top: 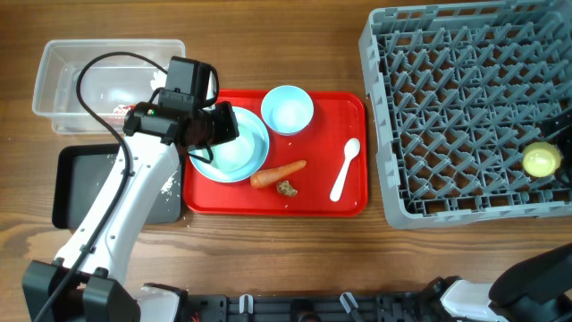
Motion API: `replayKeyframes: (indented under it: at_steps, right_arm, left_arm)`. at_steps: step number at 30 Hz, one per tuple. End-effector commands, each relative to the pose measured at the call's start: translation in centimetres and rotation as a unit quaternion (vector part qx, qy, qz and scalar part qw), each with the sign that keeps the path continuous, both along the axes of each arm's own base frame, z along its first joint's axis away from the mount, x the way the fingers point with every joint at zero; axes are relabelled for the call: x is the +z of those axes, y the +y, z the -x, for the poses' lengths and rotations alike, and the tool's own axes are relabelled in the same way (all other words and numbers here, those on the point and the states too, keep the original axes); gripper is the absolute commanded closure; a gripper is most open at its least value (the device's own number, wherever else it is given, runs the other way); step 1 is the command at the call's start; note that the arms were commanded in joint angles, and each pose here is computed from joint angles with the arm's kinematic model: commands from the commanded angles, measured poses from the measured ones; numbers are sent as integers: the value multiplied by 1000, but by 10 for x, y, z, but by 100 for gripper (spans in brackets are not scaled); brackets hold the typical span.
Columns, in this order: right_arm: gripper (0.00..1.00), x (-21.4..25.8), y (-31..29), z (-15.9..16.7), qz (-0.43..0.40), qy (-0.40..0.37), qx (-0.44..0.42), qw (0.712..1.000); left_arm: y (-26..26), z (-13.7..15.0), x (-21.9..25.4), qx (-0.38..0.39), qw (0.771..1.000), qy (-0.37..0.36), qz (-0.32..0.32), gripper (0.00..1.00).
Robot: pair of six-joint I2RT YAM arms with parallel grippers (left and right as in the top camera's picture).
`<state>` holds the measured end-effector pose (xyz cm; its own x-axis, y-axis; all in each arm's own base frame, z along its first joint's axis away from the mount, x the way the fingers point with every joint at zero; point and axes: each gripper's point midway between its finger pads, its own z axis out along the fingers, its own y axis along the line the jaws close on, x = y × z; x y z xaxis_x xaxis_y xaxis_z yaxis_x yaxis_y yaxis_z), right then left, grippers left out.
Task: Sort waste into correct bins and load items into the dishwasher rack
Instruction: 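Carry the yellow cup with the right gripper and place it in the rack, then reach the right gripper to the light-blue cup and grasp it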
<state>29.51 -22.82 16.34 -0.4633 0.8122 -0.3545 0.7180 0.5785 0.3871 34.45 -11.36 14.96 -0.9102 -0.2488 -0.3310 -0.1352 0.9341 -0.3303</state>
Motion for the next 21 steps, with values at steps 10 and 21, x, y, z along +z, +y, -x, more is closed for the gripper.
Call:
replayKeyframes:
  at_steps: [10,21]
  right_arm:
    - [7,25,78,-48,-61,-108,191,974]
    - [7,22,256,-89,-11,-86,441,893]
  left_arm:
    - [2,-2,7,-5,1000,-13,-6,67]
    - [4,-2,6,-2,1000,-13,-11,54]
